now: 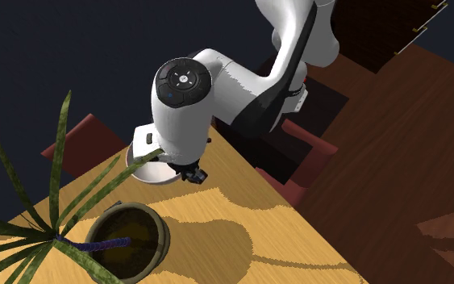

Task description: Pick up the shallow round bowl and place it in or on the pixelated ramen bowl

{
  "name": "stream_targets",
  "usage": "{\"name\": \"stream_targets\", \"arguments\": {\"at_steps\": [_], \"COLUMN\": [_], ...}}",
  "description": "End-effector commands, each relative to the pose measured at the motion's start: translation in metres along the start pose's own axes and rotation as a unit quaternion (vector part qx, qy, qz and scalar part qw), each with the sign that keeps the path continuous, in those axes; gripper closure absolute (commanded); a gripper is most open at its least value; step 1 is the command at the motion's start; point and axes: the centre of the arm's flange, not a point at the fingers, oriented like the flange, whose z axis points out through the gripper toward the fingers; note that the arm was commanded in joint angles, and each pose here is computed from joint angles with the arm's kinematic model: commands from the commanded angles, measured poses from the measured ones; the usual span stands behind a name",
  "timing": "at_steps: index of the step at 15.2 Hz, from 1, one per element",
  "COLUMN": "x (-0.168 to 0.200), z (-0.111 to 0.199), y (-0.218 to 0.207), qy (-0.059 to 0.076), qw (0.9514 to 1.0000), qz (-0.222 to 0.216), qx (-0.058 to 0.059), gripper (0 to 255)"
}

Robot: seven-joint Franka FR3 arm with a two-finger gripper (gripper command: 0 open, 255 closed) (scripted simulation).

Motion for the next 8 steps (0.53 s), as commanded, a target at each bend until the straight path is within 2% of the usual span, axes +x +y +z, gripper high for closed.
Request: {"name": "stream_targets", "arguments": {"at_steps": [1, 3, 8], "x": [0.0, 0.001, -0.051], "z": [-0.011, -0.019, -0.023], "y": [0.002, 0.003, 0.044], "qy": [0.0, 0.0, 0.0], "qw": [1.0, 1.0, 1.0], "qz": [0.0, 0.0, 0.0], "qx": [0.0, 0.0, 0.0], "gripper": [255, 255, 255]}}
